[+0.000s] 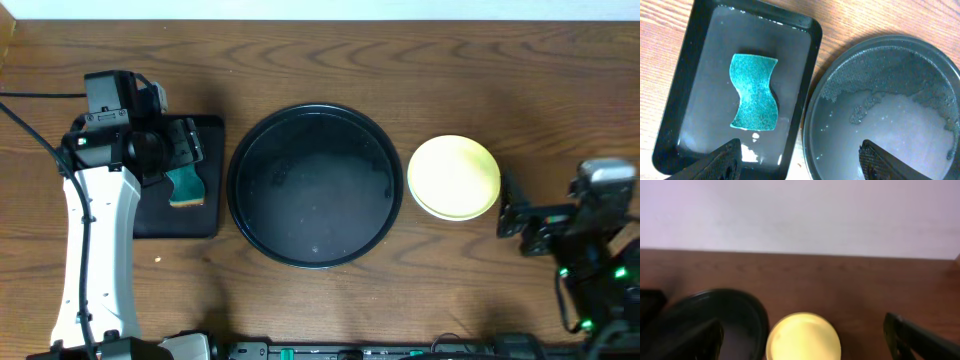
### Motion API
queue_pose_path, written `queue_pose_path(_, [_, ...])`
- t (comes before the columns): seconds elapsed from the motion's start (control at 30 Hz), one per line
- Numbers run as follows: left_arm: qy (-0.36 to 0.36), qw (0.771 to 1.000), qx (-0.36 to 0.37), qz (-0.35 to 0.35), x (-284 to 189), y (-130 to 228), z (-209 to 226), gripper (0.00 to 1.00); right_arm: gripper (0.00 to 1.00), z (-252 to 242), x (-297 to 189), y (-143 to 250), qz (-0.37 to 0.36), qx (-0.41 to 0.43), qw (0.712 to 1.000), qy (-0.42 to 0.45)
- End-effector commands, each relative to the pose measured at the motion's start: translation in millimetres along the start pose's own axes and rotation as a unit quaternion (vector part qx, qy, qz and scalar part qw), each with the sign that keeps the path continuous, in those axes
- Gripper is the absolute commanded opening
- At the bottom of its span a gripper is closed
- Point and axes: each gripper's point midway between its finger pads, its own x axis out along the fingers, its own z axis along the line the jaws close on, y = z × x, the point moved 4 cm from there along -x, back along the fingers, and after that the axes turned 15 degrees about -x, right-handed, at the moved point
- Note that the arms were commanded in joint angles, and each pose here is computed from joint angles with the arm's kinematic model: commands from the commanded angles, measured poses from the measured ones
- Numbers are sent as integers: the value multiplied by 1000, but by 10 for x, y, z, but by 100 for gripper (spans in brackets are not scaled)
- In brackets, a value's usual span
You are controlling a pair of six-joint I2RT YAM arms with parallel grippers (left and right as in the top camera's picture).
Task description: Clean dirty plates on tray and stack at the side
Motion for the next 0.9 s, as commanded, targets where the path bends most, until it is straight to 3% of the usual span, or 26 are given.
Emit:
queue_pose_path(0.0, [3, 1000, -2, -2, -17, -25, -6, 75, 99, 95, 59, 314, -43, -28, 999, 2])
queue_pose_path(0.57, [3, 1000, -2, -2, -17, -25, -6, 75, 99, 425, 566, 1560, -136, -12, 991, 2])
queue_pose_path(0.87, [3, 1000, -2, -2, -17, -25, -6, 75, 99, 454, 648, 1759, -124, -11, 992, 4])
